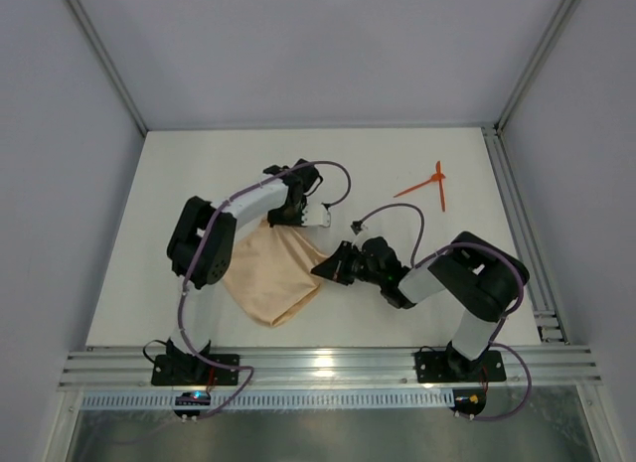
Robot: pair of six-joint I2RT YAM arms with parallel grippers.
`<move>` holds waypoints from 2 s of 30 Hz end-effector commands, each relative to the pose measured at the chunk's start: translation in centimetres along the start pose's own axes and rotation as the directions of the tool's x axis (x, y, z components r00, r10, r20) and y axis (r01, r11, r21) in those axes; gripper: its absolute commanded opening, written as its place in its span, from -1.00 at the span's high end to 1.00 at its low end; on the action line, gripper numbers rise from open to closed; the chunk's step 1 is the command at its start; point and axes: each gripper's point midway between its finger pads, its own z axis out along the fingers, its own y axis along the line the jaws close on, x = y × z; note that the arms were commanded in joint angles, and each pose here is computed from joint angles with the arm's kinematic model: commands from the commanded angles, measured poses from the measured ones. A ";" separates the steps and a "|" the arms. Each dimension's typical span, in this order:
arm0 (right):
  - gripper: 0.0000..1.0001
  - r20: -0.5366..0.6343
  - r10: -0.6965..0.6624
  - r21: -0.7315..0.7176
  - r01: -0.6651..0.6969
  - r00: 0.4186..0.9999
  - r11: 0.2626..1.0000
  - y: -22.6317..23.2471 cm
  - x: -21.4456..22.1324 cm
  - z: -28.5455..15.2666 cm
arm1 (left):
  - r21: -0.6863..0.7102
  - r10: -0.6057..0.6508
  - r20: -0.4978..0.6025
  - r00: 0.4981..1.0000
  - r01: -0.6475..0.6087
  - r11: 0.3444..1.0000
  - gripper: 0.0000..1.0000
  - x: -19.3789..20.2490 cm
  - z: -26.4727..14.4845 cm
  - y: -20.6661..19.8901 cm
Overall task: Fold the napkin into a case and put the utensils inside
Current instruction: Turn over the upper triangle folded napkin at the center of the board, then smooth out the lower triangle-folded napkin at the center of the board.
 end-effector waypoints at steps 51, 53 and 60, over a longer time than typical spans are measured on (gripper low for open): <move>-0.13 -0.155 -0.438 0.299 0.465 0.885 0.834 -4.3 -9.7 -2.8 | -0.017 -0.624 0.320 0.712 0.663 0.748 -0.44 3.1 -10.8 1.5; -0.12 -0.187 -0.422 0.290 0.461 0.887 0.839 -5.2 -9.0 -2.0 | -0.006 -0.672 0.233 0.702 0.692 0.721 -0.17 6.1 -8.1 -1.0; 0.07 -0.212 -0.385 0.306 0.435 0.898 0.847 -7.2 -7.6 -1.9 | -0.048 -0.742 0.090 0.665 0.747 0.664 -0.11 10.3 -2.2 -4.8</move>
